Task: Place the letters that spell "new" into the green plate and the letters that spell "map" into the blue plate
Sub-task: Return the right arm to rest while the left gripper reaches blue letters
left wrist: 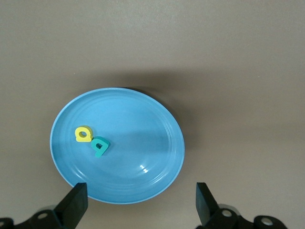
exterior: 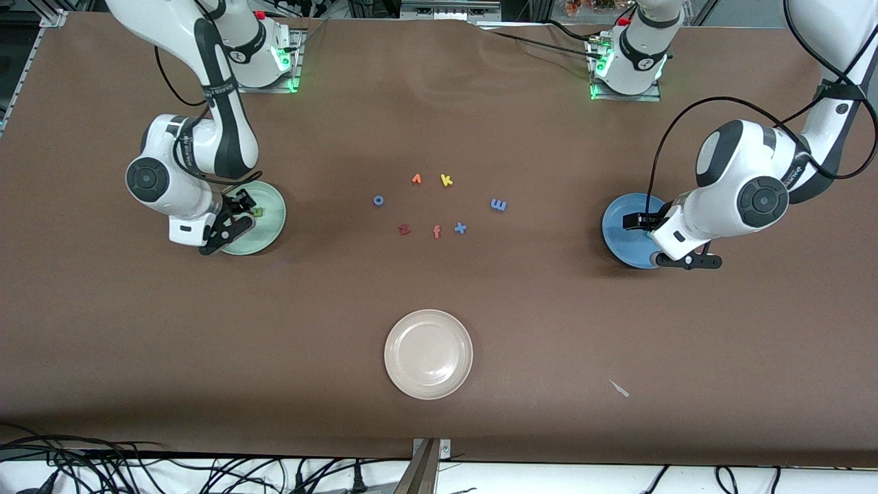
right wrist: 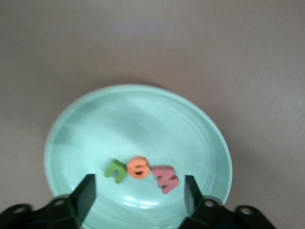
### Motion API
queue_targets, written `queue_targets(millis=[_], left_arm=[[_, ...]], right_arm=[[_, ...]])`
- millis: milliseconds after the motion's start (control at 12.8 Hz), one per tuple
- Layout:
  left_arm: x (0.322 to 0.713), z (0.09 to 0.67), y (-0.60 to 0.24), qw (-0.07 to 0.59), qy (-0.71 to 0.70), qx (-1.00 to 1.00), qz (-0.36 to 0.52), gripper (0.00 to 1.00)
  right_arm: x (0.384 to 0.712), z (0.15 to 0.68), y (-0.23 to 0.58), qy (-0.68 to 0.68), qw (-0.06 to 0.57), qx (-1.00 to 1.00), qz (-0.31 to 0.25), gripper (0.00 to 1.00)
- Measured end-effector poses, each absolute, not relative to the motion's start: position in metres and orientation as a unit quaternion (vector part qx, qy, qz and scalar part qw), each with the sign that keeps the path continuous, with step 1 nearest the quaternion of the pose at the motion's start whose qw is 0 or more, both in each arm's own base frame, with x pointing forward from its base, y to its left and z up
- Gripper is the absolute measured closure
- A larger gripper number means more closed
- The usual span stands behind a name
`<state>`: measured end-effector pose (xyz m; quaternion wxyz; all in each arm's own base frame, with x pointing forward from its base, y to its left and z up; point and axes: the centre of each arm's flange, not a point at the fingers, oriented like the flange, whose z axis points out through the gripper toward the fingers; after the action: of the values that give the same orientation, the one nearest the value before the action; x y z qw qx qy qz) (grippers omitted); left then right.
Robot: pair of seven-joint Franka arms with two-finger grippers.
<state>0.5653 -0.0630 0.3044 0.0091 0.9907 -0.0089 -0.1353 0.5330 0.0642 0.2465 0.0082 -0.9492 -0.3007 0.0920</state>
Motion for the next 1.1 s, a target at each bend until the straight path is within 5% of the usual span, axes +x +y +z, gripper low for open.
queue_targets(millis=[78, 156, 861, 1095], left_arm=[[0.565, 0.305, -0.064, 0.011, -0.008, 0.991, -0.135, 0.0], [0.566, 0.306, -0.066, 0.016, -0.005, 0.991, -0.135, 0.0], [0.541, 0.324, -0.169, 0.033, 0.033, 0.988, -0.146, 0.0], [0.53, 0.314, -0.195, 0.03, 0.045, 0.987, -0.152, 0.0]], right_arm=[[0.545, 0.269, 0.076, -0.278, 0.019, -0.955, 0.099, 0.02], [0.557, 0.293, 0.088, -0.255, 0.025, -0.961, 0.106, 0.0], [0.567, 0.481, 0.152, -0.103, 0.006, -0.966, 0.236, 0.0], [0.584, 0.497, 0.116, -0.103, 0.012, -0.975, 0.199, 0.0]])
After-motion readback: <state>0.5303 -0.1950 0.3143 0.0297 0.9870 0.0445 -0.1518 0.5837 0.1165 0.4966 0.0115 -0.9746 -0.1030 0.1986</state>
